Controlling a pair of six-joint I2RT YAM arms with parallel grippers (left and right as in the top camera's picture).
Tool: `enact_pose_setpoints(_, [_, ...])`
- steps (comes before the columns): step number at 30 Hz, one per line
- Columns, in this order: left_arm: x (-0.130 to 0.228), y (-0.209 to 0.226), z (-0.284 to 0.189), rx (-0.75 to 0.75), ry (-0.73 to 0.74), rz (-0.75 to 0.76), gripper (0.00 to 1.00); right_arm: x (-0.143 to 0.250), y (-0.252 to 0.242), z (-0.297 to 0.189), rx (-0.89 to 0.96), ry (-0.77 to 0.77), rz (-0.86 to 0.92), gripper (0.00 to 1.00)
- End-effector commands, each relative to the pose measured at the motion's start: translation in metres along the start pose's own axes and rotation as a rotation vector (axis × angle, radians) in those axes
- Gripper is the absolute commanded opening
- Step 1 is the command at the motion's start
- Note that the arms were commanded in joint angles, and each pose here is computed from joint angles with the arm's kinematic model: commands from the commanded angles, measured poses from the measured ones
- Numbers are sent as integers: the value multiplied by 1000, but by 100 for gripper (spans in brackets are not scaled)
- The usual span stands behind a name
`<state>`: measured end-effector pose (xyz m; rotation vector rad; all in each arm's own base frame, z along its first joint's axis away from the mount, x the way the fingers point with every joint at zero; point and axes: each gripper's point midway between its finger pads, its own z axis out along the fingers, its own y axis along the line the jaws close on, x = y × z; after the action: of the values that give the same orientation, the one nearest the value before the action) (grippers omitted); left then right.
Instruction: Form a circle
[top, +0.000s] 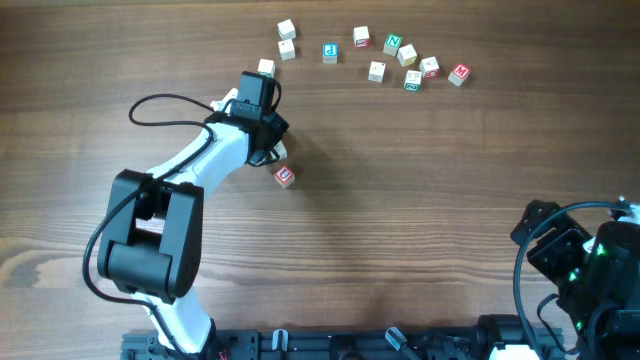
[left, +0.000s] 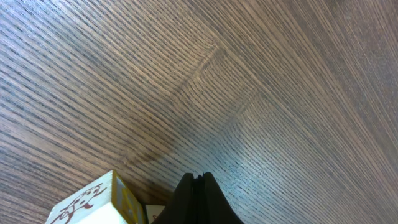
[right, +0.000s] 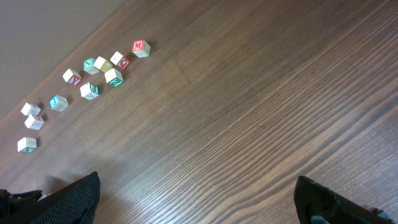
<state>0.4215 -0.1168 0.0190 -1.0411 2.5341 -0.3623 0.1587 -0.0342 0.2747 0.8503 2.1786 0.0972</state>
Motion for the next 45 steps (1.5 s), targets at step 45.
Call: enact_pose_setpoints(45, [8, 3, 0, -4, 35, -45, 4, -1, 0, -1, -2, -10, 8, 100])
